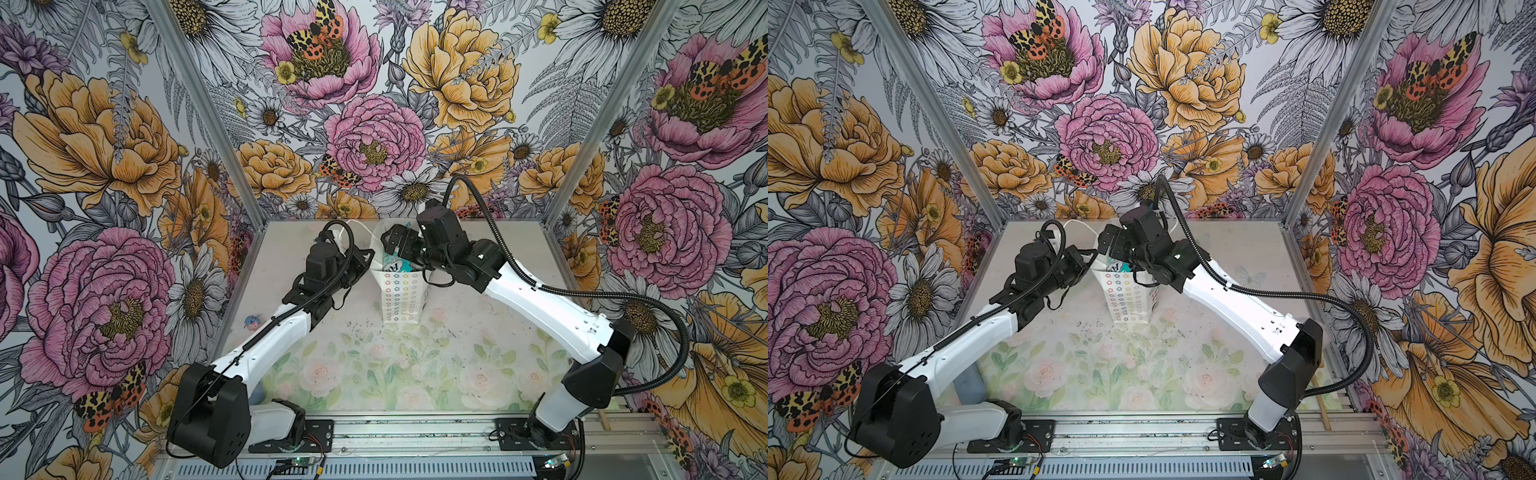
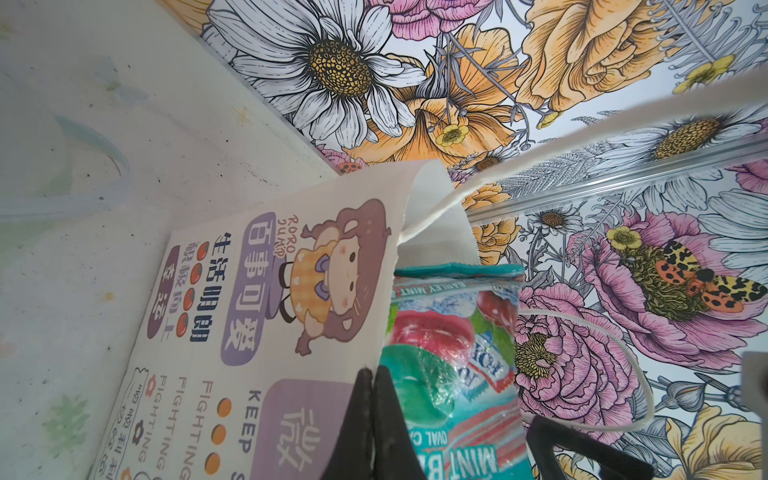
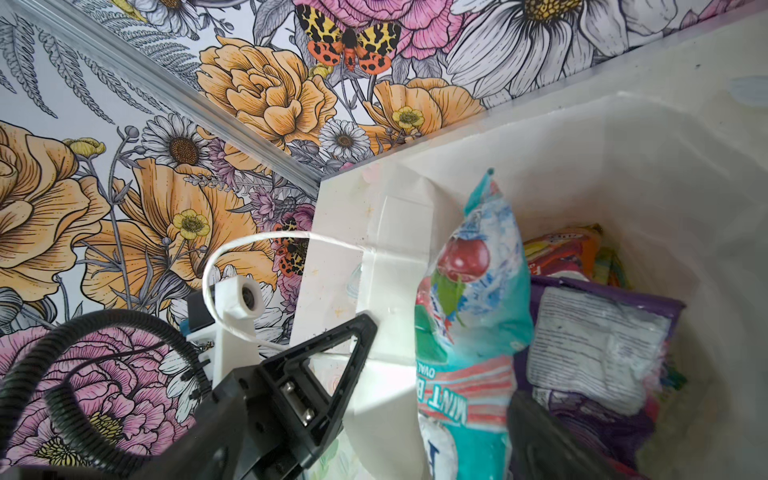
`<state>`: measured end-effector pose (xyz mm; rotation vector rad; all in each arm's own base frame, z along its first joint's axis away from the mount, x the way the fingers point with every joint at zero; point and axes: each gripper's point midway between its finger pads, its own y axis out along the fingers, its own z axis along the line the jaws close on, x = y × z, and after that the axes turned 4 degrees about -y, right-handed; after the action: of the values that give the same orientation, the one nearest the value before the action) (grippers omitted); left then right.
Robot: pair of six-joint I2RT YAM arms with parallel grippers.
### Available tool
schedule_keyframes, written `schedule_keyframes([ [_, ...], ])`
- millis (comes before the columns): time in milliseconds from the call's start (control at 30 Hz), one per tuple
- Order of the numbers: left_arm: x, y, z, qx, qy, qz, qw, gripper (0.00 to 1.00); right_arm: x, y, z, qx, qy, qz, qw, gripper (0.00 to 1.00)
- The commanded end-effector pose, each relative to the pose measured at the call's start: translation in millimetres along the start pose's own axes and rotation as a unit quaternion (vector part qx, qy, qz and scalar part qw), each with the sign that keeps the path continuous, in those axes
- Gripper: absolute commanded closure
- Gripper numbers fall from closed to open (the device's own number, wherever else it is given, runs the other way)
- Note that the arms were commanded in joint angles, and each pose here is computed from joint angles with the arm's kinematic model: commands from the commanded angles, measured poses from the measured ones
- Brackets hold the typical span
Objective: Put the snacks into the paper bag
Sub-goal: 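Push the teal packet deeper into the bag with the right gripper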
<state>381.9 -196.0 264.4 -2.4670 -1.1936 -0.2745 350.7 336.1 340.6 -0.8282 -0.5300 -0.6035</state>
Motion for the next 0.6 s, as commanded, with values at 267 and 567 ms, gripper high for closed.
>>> schedule_keyframes([
  [267,2.8,-8.5,-13.6,-0.021,0.0,-0.006,1.0,1.0,36.2,-45.3,28.0,0.028,-0.056,-0.045,0.997,0.0],
  [567,1.6,-10.1,-19.4,-0.028,0.001,-0.005,1.0,1.0,24.0,-4.2,27.0,0.023,-0.066,-0.002,0.998,0.0],
])
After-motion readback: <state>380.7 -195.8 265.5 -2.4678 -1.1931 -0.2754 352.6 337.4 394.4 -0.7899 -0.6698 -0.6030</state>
